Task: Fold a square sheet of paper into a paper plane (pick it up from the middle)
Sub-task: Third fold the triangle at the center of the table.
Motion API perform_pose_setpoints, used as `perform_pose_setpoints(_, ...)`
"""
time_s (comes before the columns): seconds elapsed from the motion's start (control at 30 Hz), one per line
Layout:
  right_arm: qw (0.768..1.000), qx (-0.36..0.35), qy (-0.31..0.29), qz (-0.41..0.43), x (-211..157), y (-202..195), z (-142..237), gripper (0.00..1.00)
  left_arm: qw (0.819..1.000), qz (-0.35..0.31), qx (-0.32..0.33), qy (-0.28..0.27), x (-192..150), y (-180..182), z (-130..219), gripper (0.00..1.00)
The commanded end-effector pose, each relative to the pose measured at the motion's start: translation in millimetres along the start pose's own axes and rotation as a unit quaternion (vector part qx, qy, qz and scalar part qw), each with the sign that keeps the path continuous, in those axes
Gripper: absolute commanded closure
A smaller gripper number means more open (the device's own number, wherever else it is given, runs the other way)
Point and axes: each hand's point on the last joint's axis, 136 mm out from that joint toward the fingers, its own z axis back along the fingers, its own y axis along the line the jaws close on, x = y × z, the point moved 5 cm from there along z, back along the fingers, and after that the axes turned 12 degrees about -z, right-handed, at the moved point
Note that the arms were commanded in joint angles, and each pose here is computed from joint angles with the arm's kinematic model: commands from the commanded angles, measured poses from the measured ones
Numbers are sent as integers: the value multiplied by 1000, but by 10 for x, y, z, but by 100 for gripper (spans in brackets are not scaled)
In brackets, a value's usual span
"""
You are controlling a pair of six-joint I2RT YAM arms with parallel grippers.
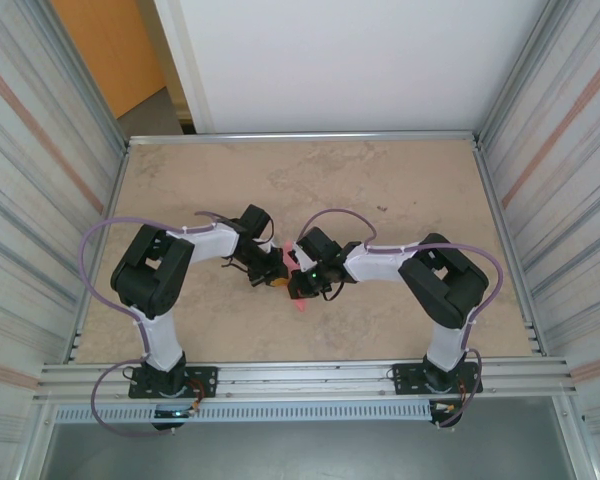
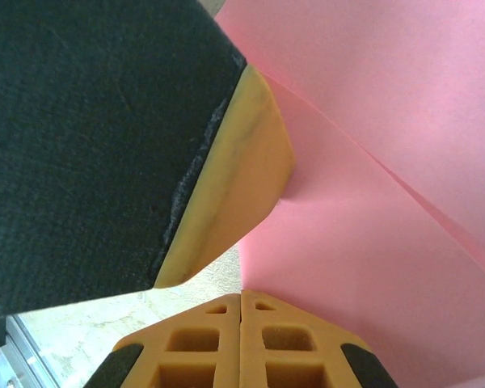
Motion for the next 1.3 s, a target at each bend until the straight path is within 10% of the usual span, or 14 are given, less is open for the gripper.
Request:
perform_pose_setpoints(0.0, 1000, -4, 26, -14, -96, -85, -27, 98, 999, 25, 32, 14, -90, 194, -83, 94)
perform_pose_setpoints(1.27, 997, -2, 76, -2, -451, -138, 131, 96, 998, 33, 55, 27, -101, 309, -134, 94)
